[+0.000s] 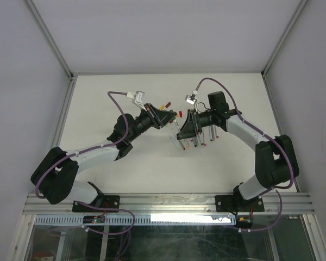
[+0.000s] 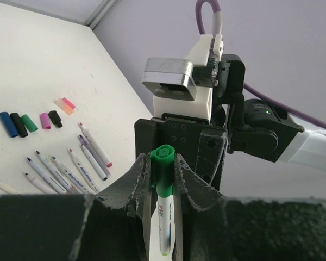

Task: Open the pen caps
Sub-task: Open the pen cap from the pen.

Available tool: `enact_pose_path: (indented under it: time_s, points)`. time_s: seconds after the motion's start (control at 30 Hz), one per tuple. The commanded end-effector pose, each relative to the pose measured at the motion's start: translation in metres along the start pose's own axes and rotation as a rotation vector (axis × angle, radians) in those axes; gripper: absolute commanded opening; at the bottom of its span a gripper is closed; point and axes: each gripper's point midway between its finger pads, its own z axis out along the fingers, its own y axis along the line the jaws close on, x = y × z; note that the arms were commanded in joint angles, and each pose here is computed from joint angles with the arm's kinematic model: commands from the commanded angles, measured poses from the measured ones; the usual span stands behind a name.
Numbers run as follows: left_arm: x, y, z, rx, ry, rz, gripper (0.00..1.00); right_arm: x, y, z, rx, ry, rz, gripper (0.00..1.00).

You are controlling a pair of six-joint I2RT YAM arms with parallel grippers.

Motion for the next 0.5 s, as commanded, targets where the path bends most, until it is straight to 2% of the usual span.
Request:
enact_pose_path:
  time_s: [0.0,0.27,0.37,0.43,0.47]
  points:
    - [-0.002,-0.015,0.001,0.078,-0.017,-0.007,0.00,-0.030,0.010,-0.003,0.027,-0.070,-0.076,0.45]
    - [0.001,-0.013,0.001,0.080,-0.012,-0.022,0.00,-0.032,0.010,-0.001,0.036,-0.084,-0.085,0.36]
    - [-0.002,-0.012,0.002,0.074,-0.025,-0.013,0.00,-0.030,0.012,0.002,0.021,-0.076,-0.090,0.24]
    - [-0.009,-0.008,0.006,0.055,-0.034,0.006,0.00,-0.029,0.012,0.003,0.014,-0.069,-0.082,0.06]
    - [-0.017,-0.006,0.009,0.044,-0.043,0.017,0.00,-0.028,0.011,0.004,0.013,-0.064,-0.076,0.00]
